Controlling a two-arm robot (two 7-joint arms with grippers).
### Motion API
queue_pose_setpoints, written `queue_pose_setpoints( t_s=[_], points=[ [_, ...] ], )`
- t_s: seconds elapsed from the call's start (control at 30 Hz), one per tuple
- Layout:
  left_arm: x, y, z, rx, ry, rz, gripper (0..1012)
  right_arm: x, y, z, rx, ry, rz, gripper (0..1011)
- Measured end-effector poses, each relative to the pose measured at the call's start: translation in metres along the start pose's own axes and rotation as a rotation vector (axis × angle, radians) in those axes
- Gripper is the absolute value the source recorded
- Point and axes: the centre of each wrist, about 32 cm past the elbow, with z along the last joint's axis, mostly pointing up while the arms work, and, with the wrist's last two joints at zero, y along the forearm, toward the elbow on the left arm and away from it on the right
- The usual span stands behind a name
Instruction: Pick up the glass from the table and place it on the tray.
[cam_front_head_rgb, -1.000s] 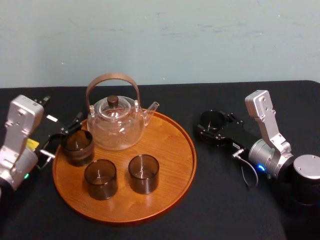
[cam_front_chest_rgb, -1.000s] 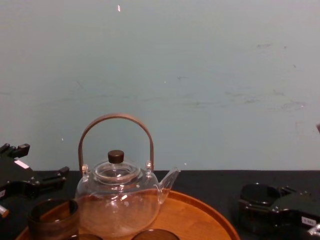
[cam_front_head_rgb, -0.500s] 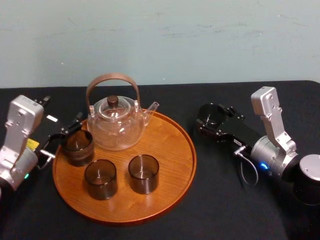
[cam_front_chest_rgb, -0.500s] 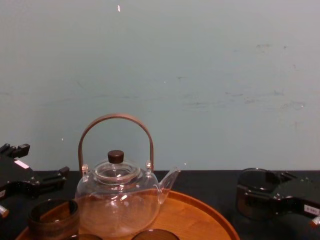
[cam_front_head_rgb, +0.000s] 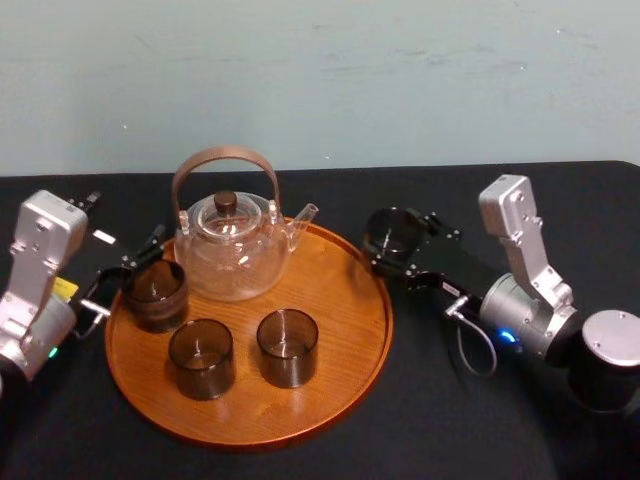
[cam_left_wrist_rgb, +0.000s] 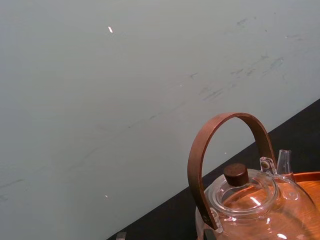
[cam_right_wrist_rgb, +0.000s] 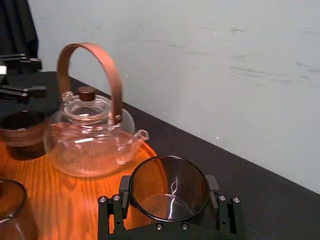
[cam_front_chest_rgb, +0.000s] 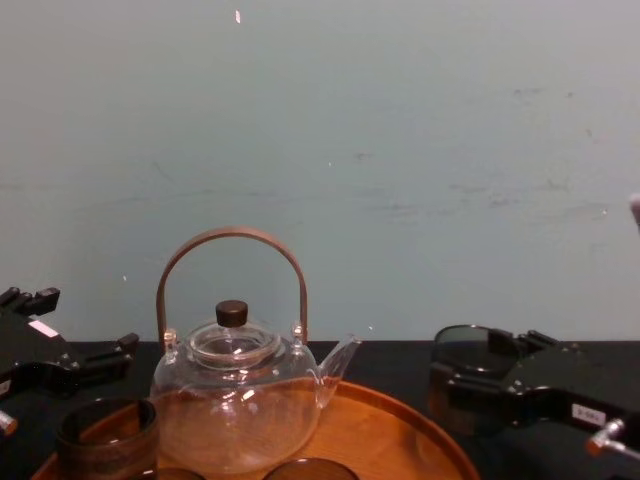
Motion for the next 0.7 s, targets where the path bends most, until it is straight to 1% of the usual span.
queue_pose_setpoints(
  t_s=[0.23,0.7],
  points=[
    [0.0000,0.000,0.000,0.000,0.000,0.000,1001,-0.0081,0.007,0.003,0.007,-0.004,0.035,905],
    [0.0000,0.000,0.000,0.000,0.000,0.000,1001,-0.0170,0.013,0.005,0.011,-0.008,0.072,905]
  ],
)
